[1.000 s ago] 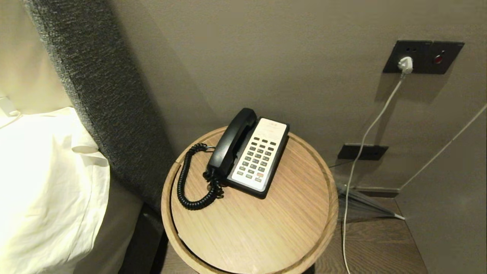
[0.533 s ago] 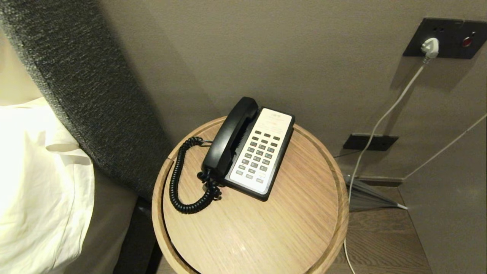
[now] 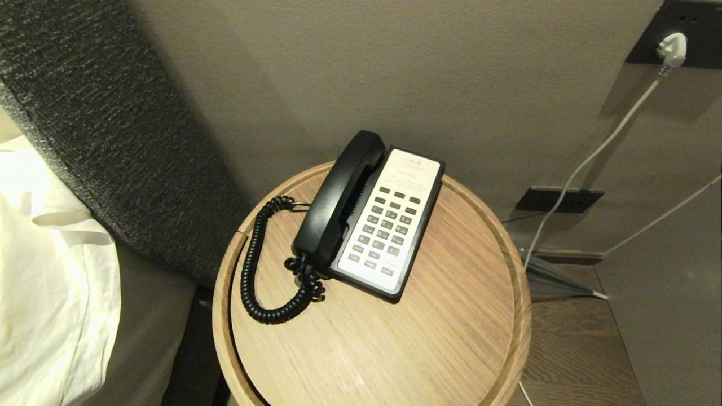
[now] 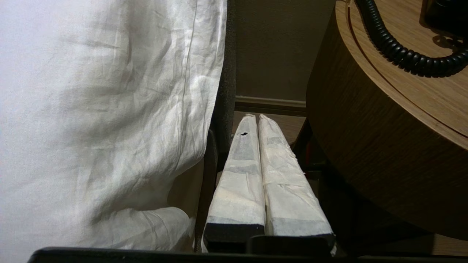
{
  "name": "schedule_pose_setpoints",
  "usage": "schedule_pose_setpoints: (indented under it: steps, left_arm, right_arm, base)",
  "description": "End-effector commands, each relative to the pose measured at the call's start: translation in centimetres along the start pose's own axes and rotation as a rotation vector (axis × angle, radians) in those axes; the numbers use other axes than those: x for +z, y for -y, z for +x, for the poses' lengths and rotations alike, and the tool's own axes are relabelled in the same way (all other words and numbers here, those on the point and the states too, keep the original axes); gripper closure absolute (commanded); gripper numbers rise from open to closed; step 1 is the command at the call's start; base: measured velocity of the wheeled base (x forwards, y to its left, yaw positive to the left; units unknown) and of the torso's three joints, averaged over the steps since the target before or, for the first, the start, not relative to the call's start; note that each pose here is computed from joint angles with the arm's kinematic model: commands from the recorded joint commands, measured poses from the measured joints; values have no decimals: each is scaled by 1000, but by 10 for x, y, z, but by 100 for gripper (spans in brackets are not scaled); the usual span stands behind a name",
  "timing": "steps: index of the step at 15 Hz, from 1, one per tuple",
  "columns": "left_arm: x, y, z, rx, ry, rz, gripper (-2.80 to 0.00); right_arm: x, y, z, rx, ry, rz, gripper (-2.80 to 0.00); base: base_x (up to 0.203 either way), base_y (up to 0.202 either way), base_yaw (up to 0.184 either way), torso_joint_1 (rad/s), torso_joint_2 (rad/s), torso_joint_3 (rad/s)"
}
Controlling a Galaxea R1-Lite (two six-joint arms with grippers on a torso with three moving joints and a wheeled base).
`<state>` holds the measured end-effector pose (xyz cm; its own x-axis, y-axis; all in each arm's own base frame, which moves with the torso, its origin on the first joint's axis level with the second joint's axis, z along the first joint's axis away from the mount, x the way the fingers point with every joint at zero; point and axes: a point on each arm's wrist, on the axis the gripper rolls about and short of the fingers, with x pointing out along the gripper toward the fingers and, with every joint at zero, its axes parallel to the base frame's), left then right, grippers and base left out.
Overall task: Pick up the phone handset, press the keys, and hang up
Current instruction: Pick up the desk phone handset
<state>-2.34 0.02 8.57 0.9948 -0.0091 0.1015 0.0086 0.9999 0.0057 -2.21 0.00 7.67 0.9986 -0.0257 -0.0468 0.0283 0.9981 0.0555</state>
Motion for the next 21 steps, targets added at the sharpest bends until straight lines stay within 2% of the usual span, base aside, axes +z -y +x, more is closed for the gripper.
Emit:
schedule_pose_setpoints:
  steps: [1,3,4,6,8,9,10,12,14,15,18,20,21]
  left_arm:
    - [-11,0,2,0,-39,-1,0]
    - [-12,0,2,1,-50,12,0]
    - [-12,0,2,-1,-51,37,0]
    - [-6,0,1,-7,-40,37,0]
    - [30,1,-6,-57,38,38,0]
    - [61,2,-10,-96,66,37,0]
    - [89,2,-8,-131,50,31,0]
    - [143,3,25,-191,-75,-1,0]
    - [190,4,80,-242,-209,-36,0]
    - [205,6,112,-267,-278,-55,0]
    - [221,20,208,-359,-452,-86,0]
    - [218,48,259,-415,-532,-75,0]
    - [214,70,276,-445,-564,-54,0]
  right_arm:
    - [0,0,0,0,-1,1,0]
    - [0,0,0,0,-1,1,0]
    - [0,0,0,0,0,1,0]
    - [0,0,0,0,-1,1,0]
    - [0,0,0,0,0,1,0]
    - [0,0,0,0,-1,1,0]
    - [0,0,0,0,1,1,0]
    - [0,0,0,0,-1,1,0]
    - [0,0,0,0,-1,1,0]
    - [0,0,0,0,0,1,0]
    - [0,0,0,0,0,1,0]
    - [0,0,0,0,0,1,0]
    - [0,0,0,0,1,1,0]
  base:
    - [0,0,0,0,0,0]
    - [0,0,0,0,0,0]
    - [0,0,0,0,0,0]
    - [0,0,0,0,0,0]
    - [0,0,0,0,0,0]
    - [0,0,0,0,0,0]
    - [0,0,0,0,0,0]
    - [0,0,0,0,0,0]
    - [0,0,0,0,0,0]
    - [0,0,0,0,0,0]
    - [0,0,0,0,0,0]
    - [0,0,0,0,0,0]
    - [0,0,0,0,0,0]
